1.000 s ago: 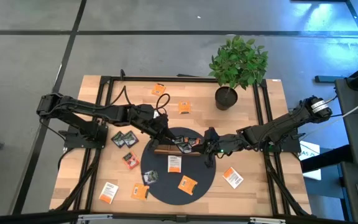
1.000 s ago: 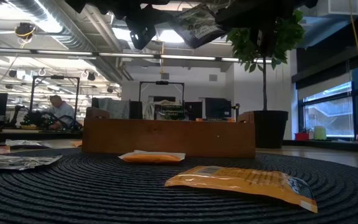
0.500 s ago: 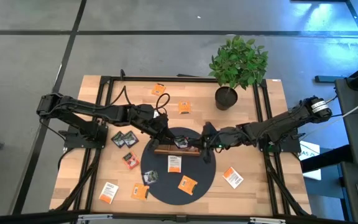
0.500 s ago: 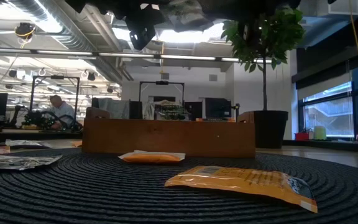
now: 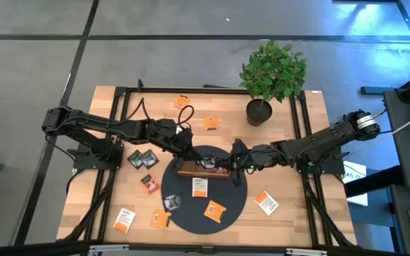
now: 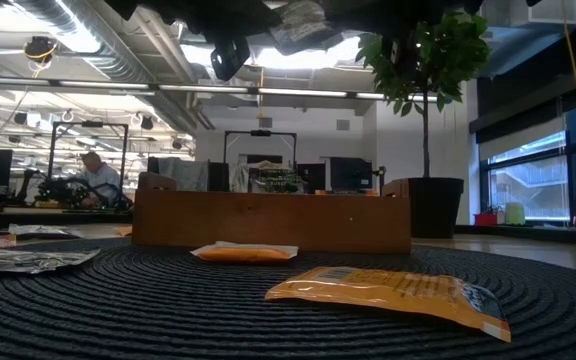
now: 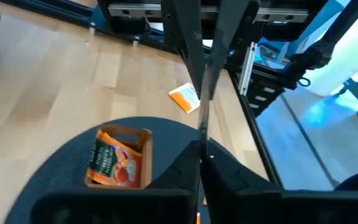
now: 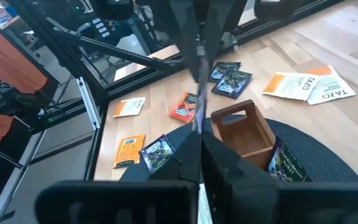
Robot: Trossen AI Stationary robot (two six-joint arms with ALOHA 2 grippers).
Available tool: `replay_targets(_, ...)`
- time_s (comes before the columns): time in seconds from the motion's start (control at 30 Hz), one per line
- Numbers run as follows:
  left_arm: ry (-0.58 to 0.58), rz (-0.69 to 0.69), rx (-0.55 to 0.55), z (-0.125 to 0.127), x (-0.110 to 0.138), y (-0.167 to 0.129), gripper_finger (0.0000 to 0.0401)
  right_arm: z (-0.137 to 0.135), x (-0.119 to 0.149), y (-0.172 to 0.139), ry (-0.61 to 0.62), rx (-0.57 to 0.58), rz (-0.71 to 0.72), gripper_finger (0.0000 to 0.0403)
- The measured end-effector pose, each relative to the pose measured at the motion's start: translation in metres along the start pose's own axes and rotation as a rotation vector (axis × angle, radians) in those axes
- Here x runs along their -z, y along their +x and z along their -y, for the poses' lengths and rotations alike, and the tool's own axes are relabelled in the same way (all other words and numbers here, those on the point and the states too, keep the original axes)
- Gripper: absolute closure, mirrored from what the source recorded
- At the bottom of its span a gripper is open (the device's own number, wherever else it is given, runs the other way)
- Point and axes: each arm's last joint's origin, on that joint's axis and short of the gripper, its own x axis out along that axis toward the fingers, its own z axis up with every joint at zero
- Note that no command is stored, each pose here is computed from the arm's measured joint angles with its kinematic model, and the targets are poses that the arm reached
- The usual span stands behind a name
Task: Pick & Place Tea
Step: Put the black tea bag into the middle section of the wooden organizer
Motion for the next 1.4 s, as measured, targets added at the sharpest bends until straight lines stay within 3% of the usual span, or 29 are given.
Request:
replay_targets(0.13,0.006,0.002,-0.005,0.0,0.0,0.0,0.0397,-0.001,0.0,0.0,-0.064,-0.035,-0.016,0.0353)
replay_targets(0.27,0.005,-0.003,-0.004,0.0,0.0,0.0,0.0398,0.001,0.001,-0.003,-0.037,-0.072,-0.074,0.031)
replay_targets(0.53,-0.04,-0.115,-0.059,-0.017,0.012,0.007,0.0399,0.023,0.008,-0.021,0.094,0.109,-0.281,0.0244)
replay_targets(0.9,-0.064,-0.3,-0.135,-0.054,0.042,0.038,0.0399,0.029,0.009,-0.021,0.107,0.143,-0.302,0.0234)
replay_targets(1.1,-0.021,-0.332,-0.205,-0.059,0.048,0.04,0.0399,0.029,0.01,-0.021,0.107,0.145,-0.304,0.0234)
replay_targets(1.4,0.002,-0.371,-0.219,-0.06,0.051,0.039,0.0399,0.03,0.01,-0.021,0.105,0.146,-0.305,0.0234)
